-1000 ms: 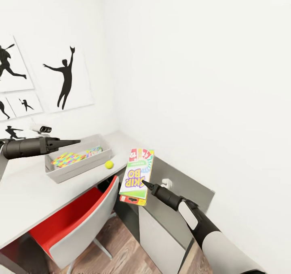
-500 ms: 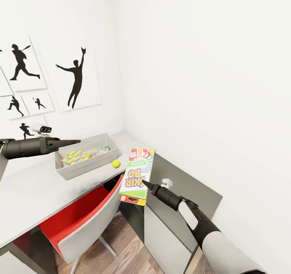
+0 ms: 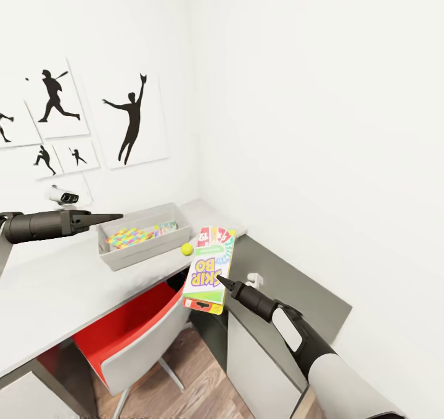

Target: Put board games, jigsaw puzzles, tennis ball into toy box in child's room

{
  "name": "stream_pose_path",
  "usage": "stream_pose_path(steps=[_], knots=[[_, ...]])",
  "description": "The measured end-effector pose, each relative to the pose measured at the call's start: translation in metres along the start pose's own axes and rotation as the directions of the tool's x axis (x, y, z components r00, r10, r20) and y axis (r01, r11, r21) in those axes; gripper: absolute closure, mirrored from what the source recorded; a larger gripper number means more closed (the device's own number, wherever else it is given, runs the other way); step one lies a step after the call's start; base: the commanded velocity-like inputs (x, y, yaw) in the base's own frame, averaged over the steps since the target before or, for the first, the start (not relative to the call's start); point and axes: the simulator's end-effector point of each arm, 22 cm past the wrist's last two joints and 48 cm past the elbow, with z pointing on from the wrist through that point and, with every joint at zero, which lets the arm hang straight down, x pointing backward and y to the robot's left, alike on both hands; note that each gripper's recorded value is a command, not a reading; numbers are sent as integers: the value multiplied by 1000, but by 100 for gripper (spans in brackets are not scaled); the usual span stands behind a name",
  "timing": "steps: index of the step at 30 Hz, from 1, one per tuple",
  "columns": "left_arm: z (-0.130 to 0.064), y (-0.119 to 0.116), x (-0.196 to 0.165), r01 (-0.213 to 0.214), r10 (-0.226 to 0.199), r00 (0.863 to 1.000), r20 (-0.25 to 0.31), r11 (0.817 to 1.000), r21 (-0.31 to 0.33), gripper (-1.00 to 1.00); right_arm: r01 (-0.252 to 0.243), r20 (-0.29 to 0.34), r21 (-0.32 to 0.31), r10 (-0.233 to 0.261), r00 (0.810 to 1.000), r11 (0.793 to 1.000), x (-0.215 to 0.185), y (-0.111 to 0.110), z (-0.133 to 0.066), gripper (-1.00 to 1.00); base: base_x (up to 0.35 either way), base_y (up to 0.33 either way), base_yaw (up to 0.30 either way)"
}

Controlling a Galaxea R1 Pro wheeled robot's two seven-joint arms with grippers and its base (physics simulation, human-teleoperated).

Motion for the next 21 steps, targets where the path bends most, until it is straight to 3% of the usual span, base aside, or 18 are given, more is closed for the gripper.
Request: stream_pose_path(steps=[21], knots=[[-2,-1,-2,2,-2,1000,5,1000,-2,-100,8,3,-8,-8,1000,1000,-3,5,-1,100,-35,19,275]])
